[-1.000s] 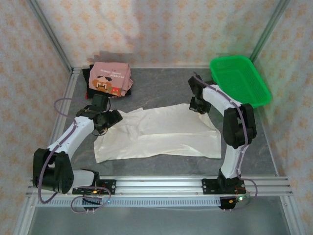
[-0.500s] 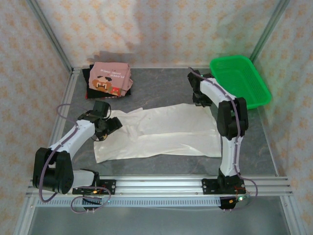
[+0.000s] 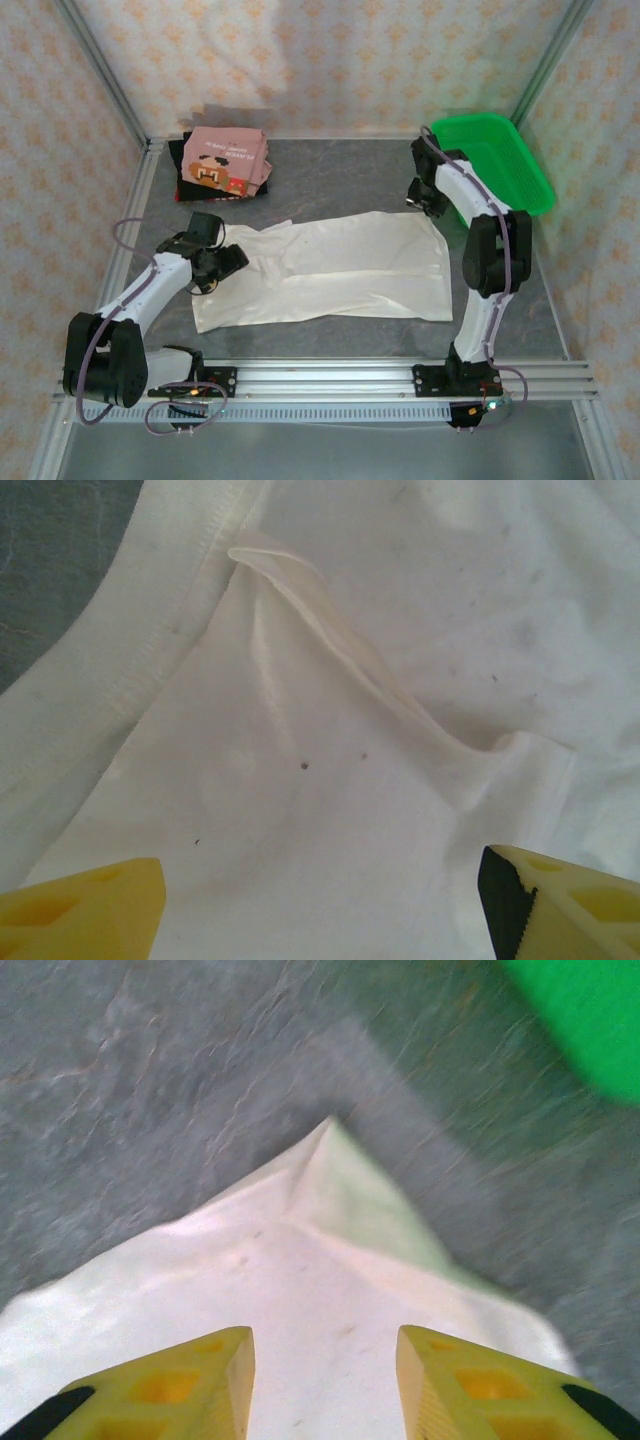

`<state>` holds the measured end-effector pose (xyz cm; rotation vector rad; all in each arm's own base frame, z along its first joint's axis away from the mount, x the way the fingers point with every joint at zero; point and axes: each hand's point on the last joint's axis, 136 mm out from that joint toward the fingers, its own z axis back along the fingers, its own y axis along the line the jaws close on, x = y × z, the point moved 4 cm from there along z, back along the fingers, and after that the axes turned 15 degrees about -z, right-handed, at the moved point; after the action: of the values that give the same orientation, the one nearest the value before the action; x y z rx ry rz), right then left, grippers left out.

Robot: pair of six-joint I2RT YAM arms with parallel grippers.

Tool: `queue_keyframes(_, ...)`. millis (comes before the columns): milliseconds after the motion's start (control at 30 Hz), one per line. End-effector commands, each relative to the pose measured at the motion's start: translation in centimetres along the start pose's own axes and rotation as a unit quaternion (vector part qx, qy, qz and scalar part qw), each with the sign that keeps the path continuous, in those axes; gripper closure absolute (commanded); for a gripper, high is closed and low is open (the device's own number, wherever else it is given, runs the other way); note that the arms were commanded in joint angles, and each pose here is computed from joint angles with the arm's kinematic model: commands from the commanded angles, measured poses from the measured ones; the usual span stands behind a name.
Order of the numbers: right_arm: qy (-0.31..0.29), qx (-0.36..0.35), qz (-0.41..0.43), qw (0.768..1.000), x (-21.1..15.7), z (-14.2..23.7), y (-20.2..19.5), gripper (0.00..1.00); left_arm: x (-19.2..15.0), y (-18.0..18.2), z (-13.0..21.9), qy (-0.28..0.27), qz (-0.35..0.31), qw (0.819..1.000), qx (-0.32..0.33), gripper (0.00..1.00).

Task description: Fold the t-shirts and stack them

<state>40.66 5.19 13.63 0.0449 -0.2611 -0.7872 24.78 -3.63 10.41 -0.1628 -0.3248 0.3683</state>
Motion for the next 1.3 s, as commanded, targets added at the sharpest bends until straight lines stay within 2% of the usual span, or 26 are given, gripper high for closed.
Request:
queue_keyframes(0,0.04,0.086,-0.1,0.99,-1.2,-0.4,1.7,0.58,0.4,-0.1,0.2,-0.003,0.0,1.0,-0.004,0.17)
queue_keyframes(200,0.048,0.101,-0.152,0.982,-1.1,-2.1,2.4,0.59,0.8,-0.3,0.3,0.0,-0.009,1.0,-0.002,0.17)
queue_keyframes(367,0.031,0.068,-0.132,0.988,-0.2,-2.9,2.4,0.6,0.7,-0.1,0.2,0.001,-0.011,1.0,0.002,0.17)
queue_keyframes(567,0.056,0.084,-0.17,0.98,-0.9,-5.8,3.3,0.6,0.4,0.0,-0.3,0.007,-0.01,1.0,0.004,0.17)
queue_keyframes(733,0.02,0.048,-0.166,0.985,-0.3,-7.1,2.5,0.6,-0.2,0.8,-0.9,0.011,-0.001,1.0,0.023,0.17)
queue_keyframes(1000,-0.029,-0.011,-0.122,0.992,1.5,-7.0,1.0,0.6,-2.4,4.4,-3.7,0.072,0.062,0.989,0.117,0.17)
queue_keyframes(1167,-0.076,-0.041,-0.086,0.993,3.2,-6.0,0.4,0.59,-2.8,5.8,-4.9,0.101,0.07,0.979,0.162,0.17)
queue_keyframes(1267,-0.096,-0.064,-0.062,0.991,4.7,-5.5,0.2,0.58,-2.3,6.1,-4.9,0.097,0.064,0.978,0.174,0.17)
